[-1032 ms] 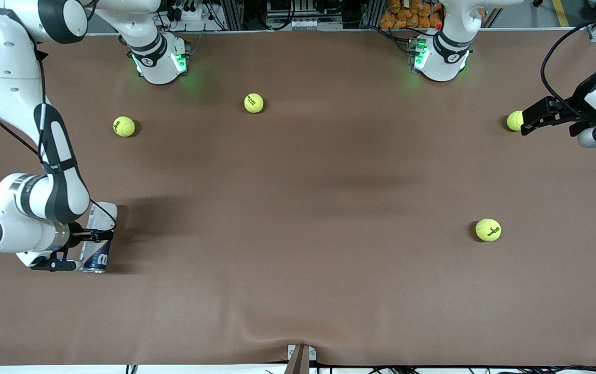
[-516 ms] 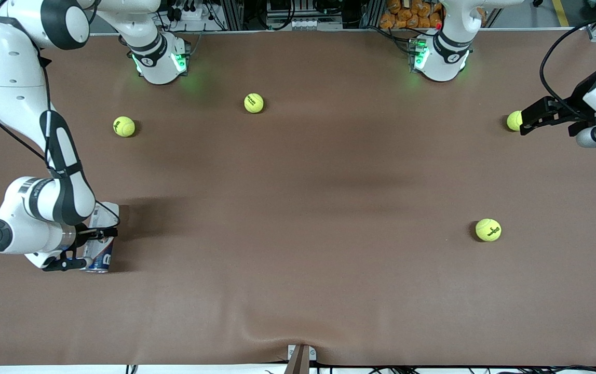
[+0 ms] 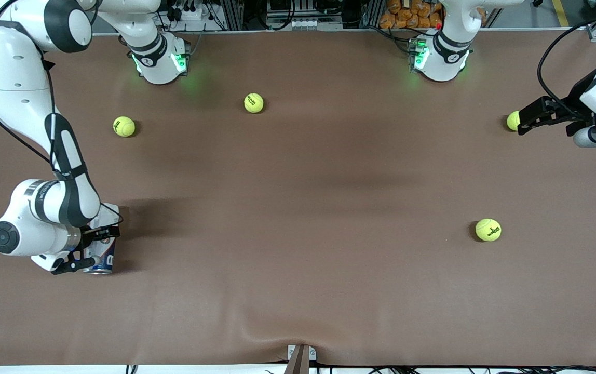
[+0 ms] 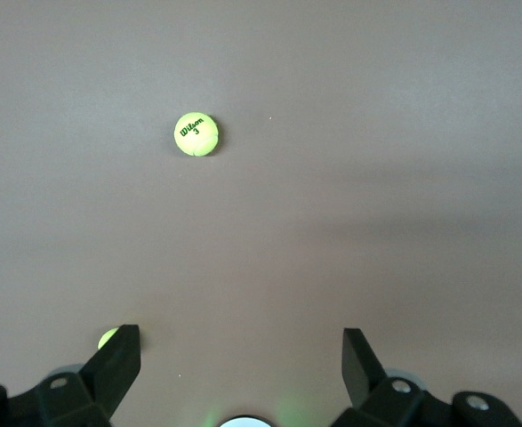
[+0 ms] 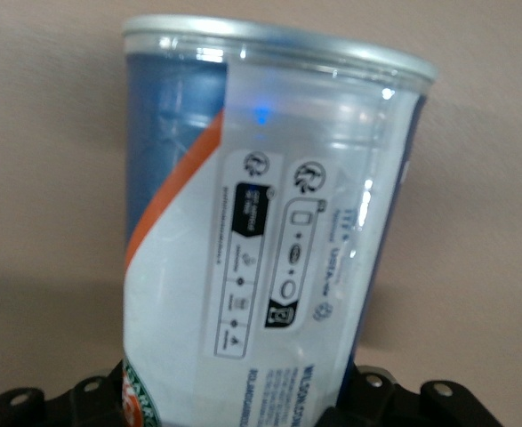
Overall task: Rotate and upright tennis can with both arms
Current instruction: 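Carry the can with the right gripper to the table center and lower it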
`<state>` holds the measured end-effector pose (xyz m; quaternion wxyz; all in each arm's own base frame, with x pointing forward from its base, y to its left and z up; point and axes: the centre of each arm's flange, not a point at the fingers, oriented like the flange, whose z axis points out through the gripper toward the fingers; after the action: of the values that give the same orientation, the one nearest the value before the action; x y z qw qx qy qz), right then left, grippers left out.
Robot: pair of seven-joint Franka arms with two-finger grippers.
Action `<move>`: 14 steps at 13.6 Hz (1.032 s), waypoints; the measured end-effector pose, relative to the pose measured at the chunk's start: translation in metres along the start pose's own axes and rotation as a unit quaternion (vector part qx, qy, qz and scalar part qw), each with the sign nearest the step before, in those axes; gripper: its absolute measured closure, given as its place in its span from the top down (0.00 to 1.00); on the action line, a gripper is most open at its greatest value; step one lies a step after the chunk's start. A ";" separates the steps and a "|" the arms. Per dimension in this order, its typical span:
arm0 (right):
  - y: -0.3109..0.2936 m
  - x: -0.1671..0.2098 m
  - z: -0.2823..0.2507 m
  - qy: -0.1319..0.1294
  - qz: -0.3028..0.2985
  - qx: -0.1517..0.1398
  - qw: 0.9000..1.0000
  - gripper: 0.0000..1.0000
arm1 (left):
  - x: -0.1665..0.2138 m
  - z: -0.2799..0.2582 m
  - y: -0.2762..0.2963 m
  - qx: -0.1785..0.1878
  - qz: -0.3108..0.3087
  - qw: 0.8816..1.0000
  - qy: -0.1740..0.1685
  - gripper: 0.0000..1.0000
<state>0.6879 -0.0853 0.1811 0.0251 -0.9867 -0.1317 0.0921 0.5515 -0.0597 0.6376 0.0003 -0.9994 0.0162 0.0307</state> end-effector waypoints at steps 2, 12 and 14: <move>-0.028 0.017 -0.012 0.012 -0.050 -0.006 0.999 0.78 | 0.000 0.000 -0.002 0.000 -0.002 1.000 0.000 1.00; -0.349 0.071 -0.039 0.052 -0.473 -0.024 0.879 0.80 | -0.001 -0.001 0.006 0.000 0.005 1.000 0.001 1.00; -0.397 0.069 -0.040 0.072 -0.550 -0.034 0.832 0.80 | -0.001 -0.001 0.007 0.000 0.006 1.000 0.001 1.00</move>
<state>0.6595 0.3144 0.2379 0.0476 -0.7556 -0.6532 -0.0125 0.5507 -0.0662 0.6382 0.0002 -0.9993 0.0217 0.0301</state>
